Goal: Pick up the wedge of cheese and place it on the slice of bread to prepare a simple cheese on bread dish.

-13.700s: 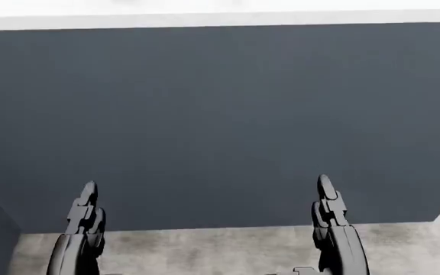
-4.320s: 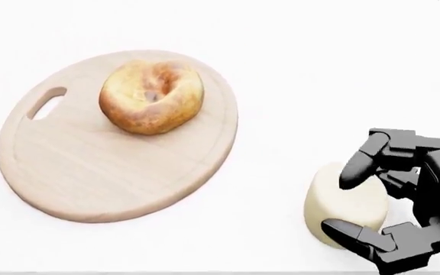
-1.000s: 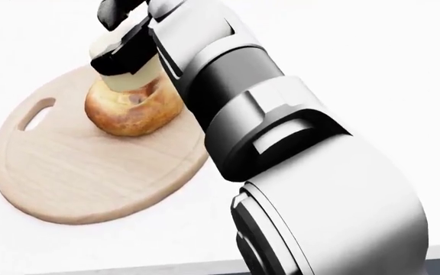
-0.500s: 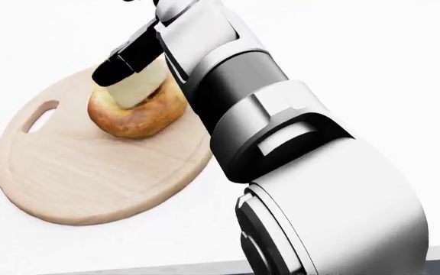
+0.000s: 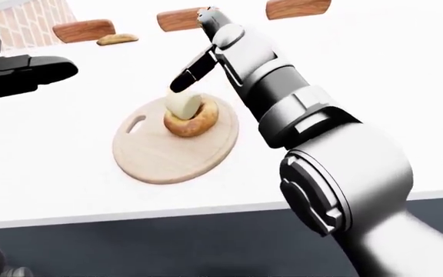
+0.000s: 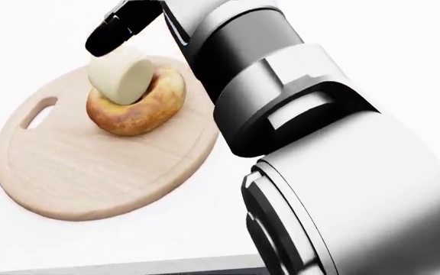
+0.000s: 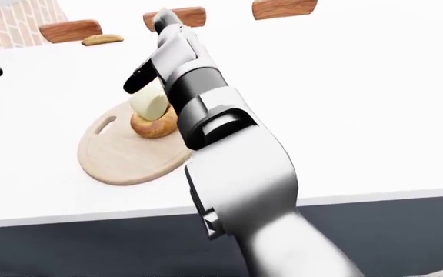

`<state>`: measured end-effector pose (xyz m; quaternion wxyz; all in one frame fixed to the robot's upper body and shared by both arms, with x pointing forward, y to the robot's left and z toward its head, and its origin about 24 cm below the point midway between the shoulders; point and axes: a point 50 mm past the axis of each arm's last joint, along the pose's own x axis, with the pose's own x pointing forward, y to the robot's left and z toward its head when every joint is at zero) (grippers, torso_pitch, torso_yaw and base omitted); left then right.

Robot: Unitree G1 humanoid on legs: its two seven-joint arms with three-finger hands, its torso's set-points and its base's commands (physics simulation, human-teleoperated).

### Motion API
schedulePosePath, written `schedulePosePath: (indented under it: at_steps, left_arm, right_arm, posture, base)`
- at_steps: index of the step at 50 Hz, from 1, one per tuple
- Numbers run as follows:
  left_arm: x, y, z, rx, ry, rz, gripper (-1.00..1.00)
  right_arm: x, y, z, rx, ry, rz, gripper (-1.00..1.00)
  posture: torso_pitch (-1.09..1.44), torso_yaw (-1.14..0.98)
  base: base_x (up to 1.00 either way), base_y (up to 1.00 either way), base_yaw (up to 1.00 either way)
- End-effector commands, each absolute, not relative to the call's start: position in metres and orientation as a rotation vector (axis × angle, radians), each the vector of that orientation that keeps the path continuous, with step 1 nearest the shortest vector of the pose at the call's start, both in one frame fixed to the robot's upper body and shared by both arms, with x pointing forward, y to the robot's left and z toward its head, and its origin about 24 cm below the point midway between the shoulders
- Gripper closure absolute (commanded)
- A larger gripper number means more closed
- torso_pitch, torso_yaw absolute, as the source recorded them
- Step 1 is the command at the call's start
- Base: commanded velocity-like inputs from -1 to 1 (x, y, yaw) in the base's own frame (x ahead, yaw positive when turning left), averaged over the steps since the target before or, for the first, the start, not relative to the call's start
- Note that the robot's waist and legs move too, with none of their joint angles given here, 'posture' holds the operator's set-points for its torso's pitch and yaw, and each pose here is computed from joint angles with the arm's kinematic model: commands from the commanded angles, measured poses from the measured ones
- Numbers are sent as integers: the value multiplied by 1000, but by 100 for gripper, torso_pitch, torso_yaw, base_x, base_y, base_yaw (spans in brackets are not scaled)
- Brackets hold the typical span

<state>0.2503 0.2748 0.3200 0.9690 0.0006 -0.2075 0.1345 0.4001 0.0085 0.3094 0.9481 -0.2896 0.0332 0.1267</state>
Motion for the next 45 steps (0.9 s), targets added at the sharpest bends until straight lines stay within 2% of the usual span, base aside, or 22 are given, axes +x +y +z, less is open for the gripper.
schedulePosePath:
  at_steps: [1, 17, 28, 34, 36, 45]
  left_arm:
    - [242, 276, 334, 12, -495, 285, -100]
    - [244, 270, 332, 46, -494, 284, -100]
    - [245, 271, 331, 52, -487, 289, -100]
    - [245, 271, 331, 52, -487, 293, -100]
    - [243, 275, 333, 52, -492, 305, -100]
    - [242, 274, 333, 57, -491, 307, -100]
  right_arm:
    - [394, 9, 345, -577, -57, 234, -100]
    - [389, -20, 394, -533, -161, 162, -100]
    - [386, -46, 421, -420, -239, 156, -100]
    - [382, -65, 439, -392, -283, 123, -100]
    - [384, -82, 441, -357, -288, 98, -100]
    - [376, -103, 455, -337, -329, 57, -100]
  posture:
    - [0, 0]
    - [0, 0]
    - [0, 0]
    - [0, 0]
    - [0, 0]
    - [0, 0]
  base:
    - [0, 0, 0]
    - [0, 0, 0]
    - [0, 0, 0]
    - [0, 0, 0]
    - [0, 0, 0]
    - [0, 0, 0]
